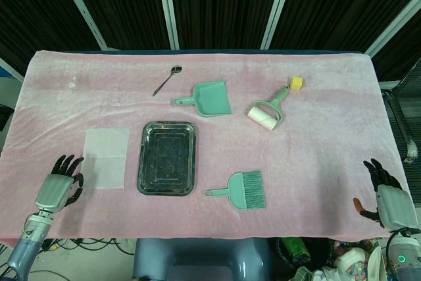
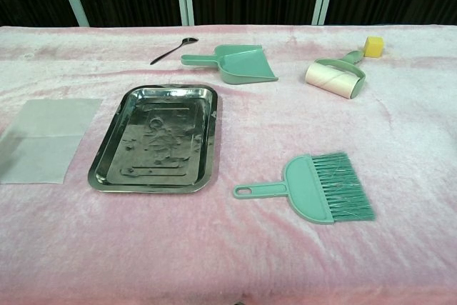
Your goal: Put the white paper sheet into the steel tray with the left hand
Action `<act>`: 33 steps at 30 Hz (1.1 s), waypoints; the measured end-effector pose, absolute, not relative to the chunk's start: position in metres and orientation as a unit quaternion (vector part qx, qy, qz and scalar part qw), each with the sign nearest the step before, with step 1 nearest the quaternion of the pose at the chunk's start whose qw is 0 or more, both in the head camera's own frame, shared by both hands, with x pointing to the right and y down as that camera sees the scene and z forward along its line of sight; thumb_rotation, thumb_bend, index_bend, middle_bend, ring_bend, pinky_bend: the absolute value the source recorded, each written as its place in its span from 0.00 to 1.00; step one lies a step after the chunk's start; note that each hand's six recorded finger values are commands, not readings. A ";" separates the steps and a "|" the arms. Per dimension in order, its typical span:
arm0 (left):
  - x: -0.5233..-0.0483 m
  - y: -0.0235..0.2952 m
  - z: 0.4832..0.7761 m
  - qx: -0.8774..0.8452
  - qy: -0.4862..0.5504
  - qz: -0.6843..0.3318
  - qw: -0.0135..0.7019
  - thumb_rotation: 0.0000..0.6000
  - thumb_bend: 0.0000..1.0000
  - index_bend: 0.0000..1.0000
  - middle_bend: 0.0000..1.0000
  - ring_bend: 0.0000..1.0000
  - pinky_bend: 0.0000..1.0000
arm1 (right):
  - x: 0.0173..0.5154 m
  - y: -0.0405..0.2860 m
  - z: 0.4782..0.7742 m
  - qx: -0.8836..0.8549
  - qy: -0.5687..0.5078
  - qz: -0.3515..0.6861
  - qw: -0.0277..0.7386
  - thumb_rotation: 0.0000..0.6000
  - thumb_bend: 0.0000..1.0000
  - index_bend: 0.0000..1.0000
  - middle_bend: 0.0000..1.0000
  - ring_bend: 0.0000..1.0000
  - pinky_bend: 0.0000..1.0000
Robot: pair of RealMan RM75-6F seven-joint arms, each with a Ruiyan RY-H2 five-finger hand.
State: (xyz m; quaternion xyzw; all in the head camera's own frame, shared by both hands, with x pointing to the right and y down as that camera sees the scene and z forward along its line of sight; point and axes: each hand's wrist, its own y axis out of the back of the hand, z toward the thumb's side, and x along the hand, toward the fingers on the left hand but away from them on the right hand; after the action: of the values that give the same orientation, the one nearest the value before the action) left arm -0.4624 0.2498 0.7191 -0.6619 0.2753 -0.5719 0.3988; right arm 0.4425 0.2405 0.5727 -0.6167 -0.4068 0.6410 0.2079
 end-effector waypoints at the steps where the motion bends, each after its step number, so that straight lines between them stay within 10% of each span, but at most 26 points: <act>1: -0.462 0.249 0.719 -0.661 0.276 -0.572 0.400 1.00 0.40 0.59 0.12 0.00 0.00 | 0.442 0.240 0.573 -0.617 -0.407 0.641 0.208 1.00 0.27 0.04 0.01 0.10 0.16; 21: -0.456 0.237 0.715 -0.668 0.313 -0.556 0.383 1.00 0.53 0.63 0.16 0.00 0.00 | 0.443 0.241 0.572 -0.617 -0.409 0.642 0.200 1.00 0.27 0.04 0.01 0.10 0.16; 33: -0.434 0.160 0.656 -0.665 0.417 -0.470 0.404 1.00 0.53 0.63 0.16 0.00 0.00 | 0.442 0.242 0.574 -0.618 -0.405 0.644 0.198 1.00 0.27 0.04 0.01 0.10 0.16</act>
State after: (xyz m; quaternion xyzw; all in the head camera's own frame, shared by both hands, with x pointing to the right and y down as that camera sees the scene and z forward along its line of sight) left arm -0.4345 0.1597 0.6563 -0.6649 0.4168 -0.4697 0.4045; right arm 0.4422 0.2423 0.5738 -0.6183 -0.4050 0.6436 0.1983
